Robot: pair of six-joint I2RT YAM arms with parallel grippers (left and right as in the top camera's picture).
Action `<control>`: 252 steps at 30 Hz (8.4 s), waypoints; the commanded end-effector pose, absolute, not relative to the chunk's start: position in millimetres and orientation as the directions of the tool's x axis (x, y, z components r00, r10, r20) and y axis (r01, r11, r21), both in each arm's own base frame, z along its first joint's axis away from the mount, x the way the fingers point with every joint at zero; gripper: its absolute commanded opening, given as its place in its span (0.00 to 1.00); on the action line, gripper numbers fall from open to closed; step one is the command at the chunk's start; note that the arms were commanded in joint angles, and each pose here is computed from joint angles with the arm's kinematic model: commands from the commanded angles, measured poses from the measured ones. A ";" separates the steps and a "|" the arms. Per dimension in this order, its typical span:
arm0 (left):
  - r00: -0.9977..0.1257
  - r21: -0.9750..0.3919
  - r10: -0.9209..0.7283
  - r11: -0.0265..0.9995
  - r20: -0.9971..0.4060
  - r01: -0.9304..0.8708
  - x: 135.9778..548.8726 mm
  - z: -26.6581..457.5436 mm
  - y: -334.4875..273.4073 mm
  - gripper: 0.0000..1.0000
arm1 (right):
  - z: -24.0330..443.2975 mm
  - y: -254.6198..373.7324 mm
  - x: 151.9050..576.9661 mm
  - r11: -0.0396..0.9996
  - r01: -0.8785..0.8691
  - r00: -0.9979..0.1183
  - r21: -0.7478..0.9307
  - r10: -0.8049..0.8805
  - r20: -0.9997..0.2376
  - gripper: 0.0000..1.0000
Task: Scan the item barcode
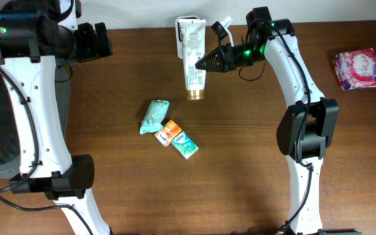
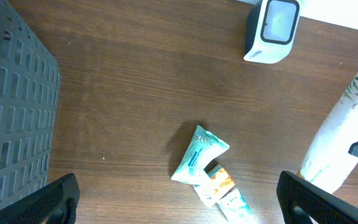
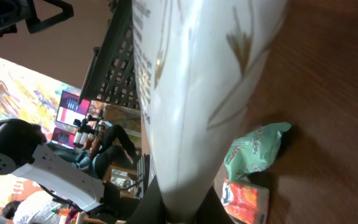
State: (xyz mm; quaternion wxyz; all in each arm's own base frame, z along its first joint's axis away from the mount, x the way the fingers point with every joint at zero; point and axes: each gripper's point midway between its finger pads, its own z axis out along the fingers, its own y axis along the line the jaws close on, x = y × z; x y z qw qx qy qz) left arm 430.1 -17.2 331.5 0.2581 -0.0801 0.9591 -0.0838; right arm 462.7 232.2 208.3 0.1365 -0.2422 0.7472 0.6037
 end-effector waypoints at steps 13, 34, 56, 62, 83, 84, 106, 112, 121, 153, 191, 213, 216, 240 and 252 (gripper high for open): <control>-0.837 -0.212 -0.192 0.973 -0.513 -0.093 424.0 345.7 -19.1 0.99 | 87.5 8.1 439.4 0.900 0.171 -0.984 -0.401 0.174 -0.030 0.04; -0.837 -0.212 -0.192 0.973 -0.513 -0.093 424.0 345.7 -19.0 0.99 | 99.5 37.5 442.9 0.911 0.052 -0.997 0.409 0.024 0.075 0.96; -0.837 -0.212 -0.192 0.973 -0.513 -0.093 424.0 345.7 -19.1 0.99 | 183.7 175.4 541.2 0.501 -0.227 -0.944 0.835 0.096 -0.315 0.04; -0.837 -0.212 -0.192 0.973 -0.513 -0.093 424.0 345.7 -19.0 0.99 | 220.9 230.4 626.6 0.620 -0.286 -0.741 0.731 0.341 -0.579 0.04; -0.837 -0.212 -0.192 0.973 -0.513 -0.093 424.0 345.7 -19.0 0.99 | 295.7 152.4 659.9 0.661 -0.351 -0.511 0.663 0.458 -0.728 0.04; -0.837 -0.212 -0.192 0.973 -0.513 -0.093 424.0 345.7 -19.1 0.99 | 303.9 110.1 652.9 0.683 -0.268 -0.525 0.679 0.487 -0.697 0.04; -0.837 -0.212 -0.192 0.973 -0.513 -0.093 424.0 345.7 -19.0 0.99 | 69.3 -303.5 421.2 0.232 0.882 -0.193 0.409 0.972 -0.136 0.04; -0.837 -0.212 -0.192 0.973 -0.513 -0.093 424.0 345.7 -19.0 0.99 | 94.5 -292.3 447.4 0.383 0.755 -0.338 0.532 0.923 -0.184 0.50; -0.837 -0.212 -0.192 0.973 -0.513 -0.093 424.0 345.7 -19.0 0.99 | 249.9 -143.6 444.0 0.673 0.324 -0.717 0.665 0.633 -0.292 0.85; -0.837 -0.212 -0.192 0.973 -0.513 -0.093 424.0 345.7 -19.0 0.99 | 12.7 278.1 301.8 0.849 -0.515 -0.840 -0.115 -0.527 -0.128 0.51; -0.837 -0.212 -0.192 0.973 -0.513 -0.093 424.0 345.7 -19.0 0.99 | 32.0 122.4 380.5 0.907 -0.004 -0.999 0.422 -0.019 0.031 0.52; -0.837 -0.212 -0.192 0.973 -0.513 -0.093 424.0 345.7 -19.0 0.99 | 237.1 203.5 443.4 0.013 -0.461 -0.887 0.887 -0.043 -0.461 0.04; -0.837 -0.212 -0.192 0.973 -0.513 -0.093 424.0 345.7 -19.0 0.99 | 245.4 204.0 442.8 -0.017 -0.465 -0.883 0.885 -0.054 -0.465 0.04; -0.837 -0.212 -0.192 0.973 -0.513 -0.093 424.0 345.7 -19.0 0.99 | 173.7 177.2 567.9 0.877 -0.171 -0.447 -0.448 -0.474 -0.758 0.04; -0.837 -0.212 -0.192 0.973 -0.513 -0.093 424.0 345.7 -19.0 0.99 | 200.6 244.5 636.3 0.840 -0.294 -0.021 -0.455 -0.482 -0.876 0.04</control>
